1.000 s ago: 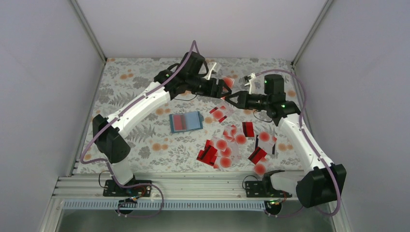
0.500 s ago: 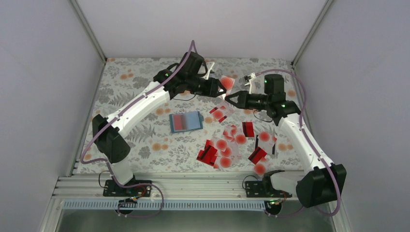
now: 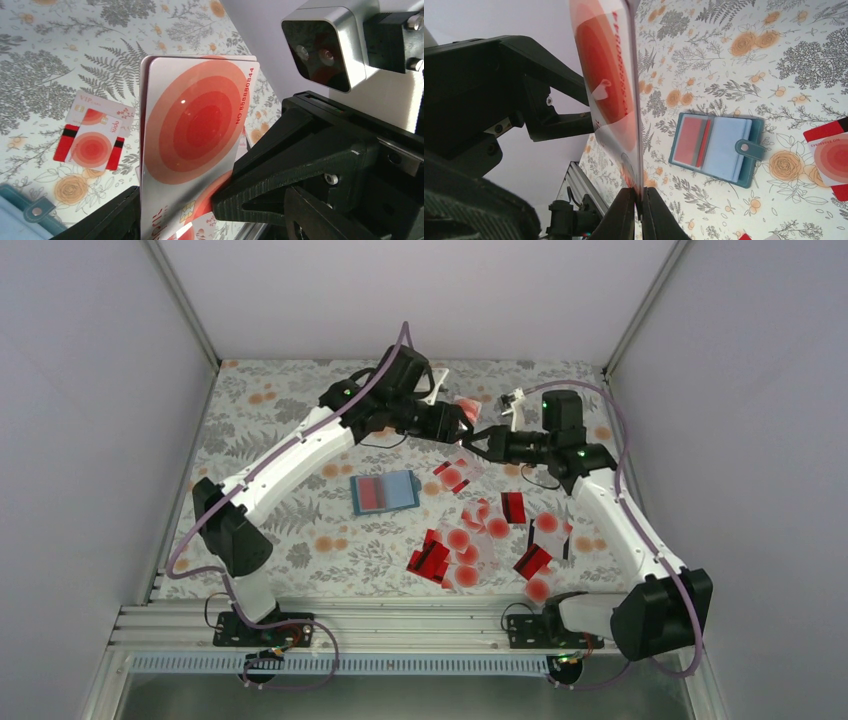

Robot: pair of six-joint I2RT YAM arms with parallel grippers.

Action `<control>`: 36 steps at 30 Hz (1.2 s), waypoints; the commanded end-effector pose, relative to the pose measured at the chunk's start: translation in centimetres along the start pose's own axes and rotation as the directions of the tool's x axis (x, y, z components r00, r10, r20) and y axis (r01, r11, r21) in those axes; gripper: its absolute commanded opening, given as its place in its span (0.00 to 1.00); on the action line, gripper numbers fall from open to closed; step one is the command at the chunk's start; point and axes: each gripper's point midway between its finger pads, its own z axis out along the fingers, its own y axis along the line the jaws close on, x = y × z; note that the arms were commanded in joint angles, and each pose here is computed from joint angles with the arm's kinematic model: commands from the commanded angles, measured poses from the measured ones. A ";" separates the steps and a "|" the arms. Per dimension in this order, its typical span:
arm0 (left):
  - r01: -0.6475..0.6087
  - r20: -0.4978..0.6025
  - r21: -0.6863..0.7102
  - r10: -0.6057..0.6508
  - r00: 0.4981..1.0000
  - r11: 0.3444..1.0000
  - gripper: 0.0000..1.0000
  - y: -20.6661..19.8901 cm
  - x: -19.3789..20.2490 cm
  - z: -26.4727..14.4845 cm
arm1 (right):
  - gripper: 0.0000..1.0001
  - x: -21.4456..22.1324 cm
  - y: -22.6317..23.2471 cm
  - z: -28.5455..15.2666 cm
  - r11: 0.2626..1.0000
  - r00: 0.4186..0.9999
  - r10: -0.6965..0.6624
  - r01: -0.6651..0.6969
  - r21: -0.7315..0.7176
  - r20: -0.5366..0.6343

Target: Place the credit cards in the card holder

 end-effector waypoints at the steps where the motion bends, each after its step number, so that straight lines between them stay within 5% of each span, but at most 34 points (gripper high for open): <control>1: -0.060 -0.021 0.019 0.060 0.998 0.998 0.70 -2.3 0.2 0.0 | 0.04 -0.7 -0.9 0.8 0.999 1.000 0.021 -0.021 0.047 0.002; 25: -0.087 -0.124 -0.169 0.067 0.990 0.982 0.83 0.8 1.2 2.7 | 0.04 -0.9 -1.4 2.9 0.998 0.999 0.026 -0.024 0.055 -0.037; 29: -0.092 -0.127 -0.154 0.073 0.989 0.984 0.78 0.6 1.3 2.9 | 0.04 -0.9 -1.3 3.0 0.998 0.999 0.024 -0.022 0.053 -0.039; 36: -0.077 -0.070 -0.136 0.068 0.995 0.988 0.54 0.4 0.5 1.9 | 0.04 -0.8 -1.1 2.8 0.999 0.999 0.008 -0.007 0.051 -0.036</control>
